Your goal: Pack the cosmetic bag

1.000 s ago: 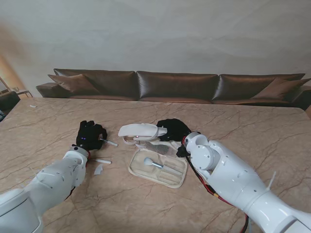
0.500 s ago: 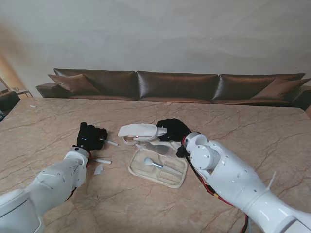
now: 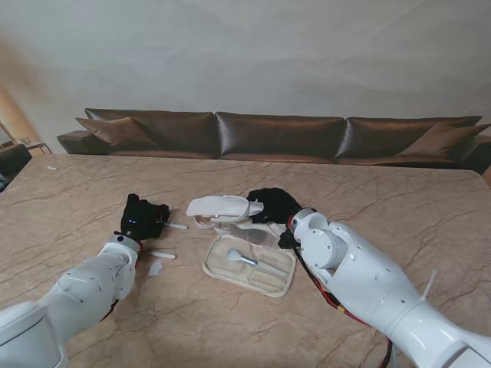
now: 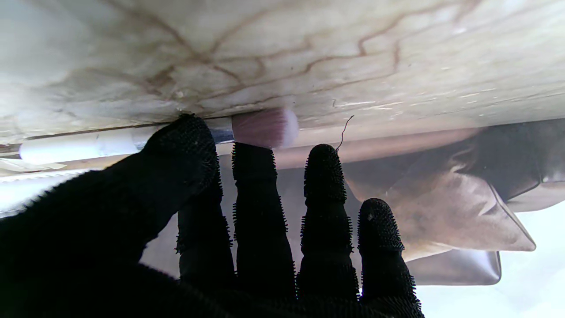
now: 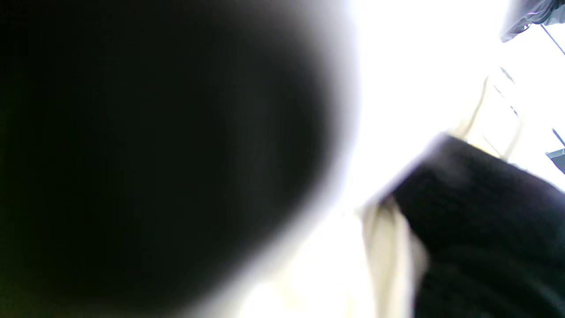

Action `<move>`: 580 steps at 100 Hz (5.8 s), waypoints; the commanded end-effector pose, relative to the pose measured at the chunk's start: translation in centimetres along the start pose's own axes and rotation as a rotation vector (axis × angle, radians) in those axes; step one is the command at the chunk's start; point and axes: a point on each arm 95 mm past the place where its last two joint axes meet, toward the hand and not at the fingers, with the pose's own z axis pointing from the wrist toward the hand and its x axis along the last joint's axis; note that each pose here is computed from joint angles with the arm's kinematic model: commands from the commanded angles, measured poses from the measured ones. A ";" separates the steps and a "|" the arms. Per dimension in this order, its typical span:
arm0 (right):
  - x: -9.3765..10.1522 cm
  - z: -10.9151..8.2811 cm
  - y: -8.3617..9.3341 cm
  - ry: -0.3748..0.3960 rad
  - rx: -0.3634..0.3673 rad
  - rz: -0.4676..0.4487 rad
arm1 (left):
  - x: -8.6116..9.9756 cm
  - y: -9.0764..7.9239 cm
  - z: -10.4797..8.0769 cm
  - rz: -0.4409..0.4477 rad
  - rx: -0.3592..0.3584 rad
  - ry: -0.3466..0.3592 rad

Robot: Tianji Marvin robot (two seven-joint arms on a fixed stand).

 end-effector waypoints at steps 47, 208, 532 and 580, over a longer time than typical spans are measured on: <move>0.9 0.0 -1.0 0.011 0.011 0.031 | 0.3 1.6 -1.6 -0.025 -0.039 0.013; 1.2 -0.6 -1.6 0.028 0.020 0.040 | -1.1 3.9 -4.4 0.085 -0.124 -0.026; 1.5 -1.2 -1.6 0.033 -0.005 0.061 | 2.5 7.6 -7.5 0.029 -0.258 -0.044; 1.5 -1.4 -1.8 0.031 0.000 0.060 | 1.9 8.4 -8.4 0.064 -0.310 -0.037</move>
